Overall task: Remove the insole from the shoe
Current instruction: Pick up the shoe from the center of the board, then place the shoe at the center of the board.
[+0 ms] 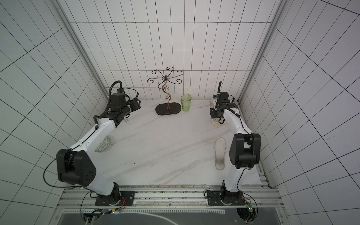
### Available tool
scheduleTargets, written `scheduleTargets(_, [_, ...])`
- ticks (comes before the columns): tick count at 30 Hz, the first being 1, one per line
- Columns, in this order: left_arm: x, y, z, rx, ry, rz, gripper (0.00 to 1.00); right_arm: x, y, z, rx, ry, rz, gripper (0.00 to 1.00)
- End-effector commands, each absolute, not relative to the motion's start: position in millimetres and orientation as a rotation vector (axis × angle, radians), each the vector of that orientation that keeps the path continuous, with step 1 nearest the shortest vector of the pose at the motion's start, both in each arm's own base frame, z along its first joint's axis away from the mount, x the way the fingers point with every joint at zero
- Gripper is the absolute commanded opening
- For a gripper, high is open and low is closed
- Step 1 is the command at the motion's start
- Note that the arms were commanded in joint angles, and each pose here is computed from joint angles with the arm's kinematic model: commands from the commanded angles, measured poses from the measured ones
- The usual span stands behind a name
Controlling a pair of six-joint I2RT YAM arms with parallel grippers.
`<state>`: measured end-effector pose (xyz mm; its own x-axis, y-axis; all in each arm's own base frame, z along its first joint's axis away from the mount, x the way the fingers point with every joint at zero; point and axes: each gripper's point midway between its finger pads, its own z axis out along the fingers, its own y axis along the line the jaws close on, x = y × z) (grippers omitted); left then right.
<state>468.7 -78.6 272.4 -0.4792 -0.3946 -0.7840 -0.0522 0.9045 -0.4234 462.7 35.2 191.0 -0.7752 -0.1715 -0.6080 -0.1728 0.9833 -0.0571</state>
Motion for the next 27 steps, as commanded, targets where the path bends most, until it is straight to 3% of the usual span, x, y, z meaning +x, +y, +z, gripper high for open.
scheduleTargets(1, [444.1, -78.7, 272.2, -0.333, 2.035, -0.429, 0.62, 421.0, 89.0, 191.0, -0.465, 2.431, 0.108, 0.0])
scheduleTargets(11, [365.8, -69.3, 233.8, -0.353, 2.121, -0.422, 0.62, 332.6, 231.3, 152.2, -1.007, 2.217, 0.308, 0.0])
scheduleTargets(17, [336.6, -73.9, 208.9, -0.366, 2.167, -0.442, 0.62, 313.0, 277.5, 105.2, -1.325, 2.143, 0.227, 0.0])
scheduleTargets(23, [318.6, -85.3, 187.0, -0.35, 2.235, -0.467, 0.61, 315.3, 295.5, 82.0, -1.428, 2.075, 0.182, 0.0])
scheduleTargets(24, [316.2, -86.2, 181.0, -0.348, 2.253, -0.461, 0.61, 315.7, 296.8, 79.8, -1.429, 2.076, 0.185, 0.01])
scheduleTargets(25, [314.0, -87.0, 176.3, -0.345, 2.269, -0.457, 0.61, 315.4, 297.8, 78.0, -1.43, 2.076, 0.189, 0.09])
scheduleTargets(27, [309.2, -90.5, 166.3, -0.337, 2.305, -0.465, 0.61, 314.1, 300.6, 77.9, -1.429, 2.074, 0.2, 0.31])
